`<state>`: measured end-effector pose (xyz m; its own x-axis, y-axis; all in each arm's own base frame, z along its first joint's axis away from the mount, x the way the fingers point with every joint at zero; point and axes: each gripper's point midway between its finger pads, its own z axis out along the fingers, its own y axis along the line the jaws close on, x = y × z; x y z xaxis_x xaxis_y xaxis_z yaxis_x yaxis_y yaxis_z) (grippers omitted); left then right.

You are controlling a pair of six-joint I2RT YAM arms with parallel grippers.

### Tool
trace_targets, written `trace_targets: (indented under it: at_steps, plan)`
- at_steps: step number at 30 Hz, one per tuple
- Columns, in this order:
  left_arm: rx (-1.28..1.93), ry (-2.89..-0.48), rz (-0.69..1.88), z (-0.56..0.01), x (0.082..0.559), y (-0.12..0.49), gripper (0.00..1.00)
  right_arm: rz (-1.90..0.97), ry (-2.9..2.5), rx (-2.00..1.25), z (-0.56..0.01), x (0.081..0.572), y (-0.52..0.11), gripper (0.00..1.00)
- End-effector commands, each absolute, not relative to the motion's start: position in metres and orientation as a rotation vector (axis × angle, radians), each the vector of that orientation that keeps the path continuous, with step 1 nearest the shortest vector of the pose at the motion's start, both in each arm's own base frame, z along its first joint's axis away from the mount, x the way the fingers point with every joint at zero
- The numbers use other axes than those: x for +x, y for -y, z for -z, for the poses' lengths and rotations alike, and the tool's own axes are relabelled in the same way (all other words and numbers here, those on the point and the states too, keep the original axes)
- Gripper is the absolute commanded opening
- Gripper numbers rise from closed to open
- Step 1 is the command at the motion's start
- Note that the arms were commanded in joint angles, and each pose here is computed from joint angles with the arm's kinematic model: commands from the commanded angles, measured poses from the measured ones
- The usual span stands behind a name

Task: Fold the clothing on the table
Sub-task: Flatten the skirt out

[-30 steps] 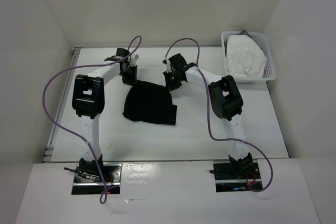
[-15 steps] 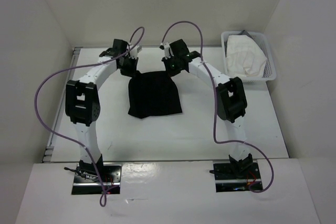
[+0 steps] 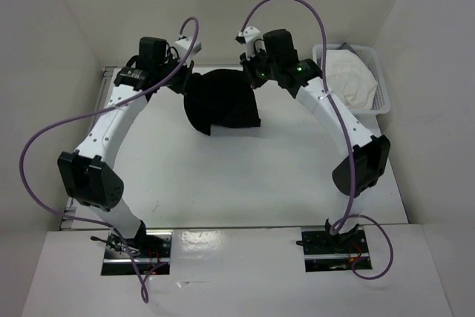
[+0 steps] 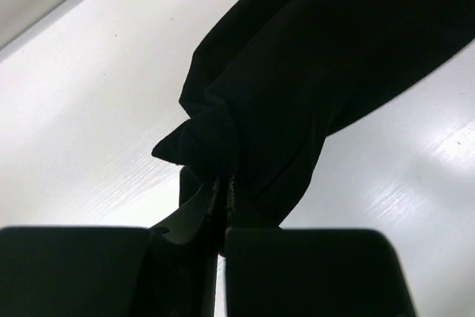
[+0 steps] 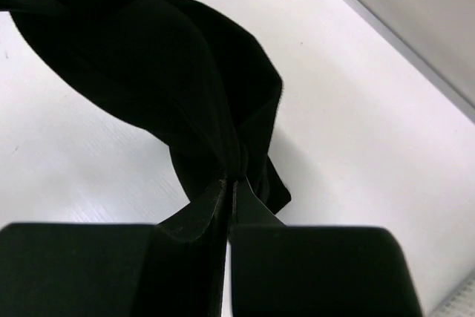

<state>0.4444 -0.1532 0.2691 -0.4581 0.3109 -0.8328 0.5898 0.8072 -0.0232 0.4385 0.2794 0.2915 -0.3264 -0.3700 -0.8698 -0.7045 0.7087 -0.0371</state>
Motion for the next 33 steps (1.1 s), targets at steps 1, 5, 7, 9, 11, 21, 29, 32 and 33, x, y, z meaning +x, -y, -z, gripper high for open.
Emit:
trace_targets:
  at_steps: [1,5,7,9,11,21,29,32,33]
  plan:
    - [0.737,-1.976,0.375,-0.302,0.418,0.156,0.0,-0.431,-1.862,-0.886,-0.327,0.411,-0.269,0.0]
    - [0.723,-1.901,0.327,-0.333,0.395,0.146,0.0,-0.467,-1.803,-0.926,-0.349,0.39,-0.267,0.0]
    - [0.723,-1.899,0.326,-0.339,0.383,0.143,0.0,-0.484,-1.78,-0.945,-0.357,0.379,-0.265,0.0]
    - [0.729,-1.863,0.314,-0.353,0.369,0.139,0.0,-0.486,-1.75,-0.954,-0.367,0.372,-0.262,0.0]
    - [0.724,-1.83,0.307,-0.364,0.358,0.137,0.0,-0.492,-1.738,-0.968,-0.373,0.363,-0.259,0.0]
    - [0.799,-1.906,0.38,-0.325,0.323,0.138,0.0,-0.637,-1.741,-1.117,-0.349,0.323,-0.265,0.0]
    - [0.785,-2.13,0.449,-0.222,0.334,0.143,0.0,-0.648,-1.887,-1.081,-0.286,0.356,-0.28,0.0]
    - [0.751,-2.155,0.411,-0.209,0.352,0.14,0.0,-0.637,-1.943,-1.052,-0.266,0.371,-0.284,0.0]
    - [0.733,-2.178,0.404,-0.202,0.36,0.14,0.0,-0.622,-1.948,-1.046,-0.259,0.383,-0.289,0.0]
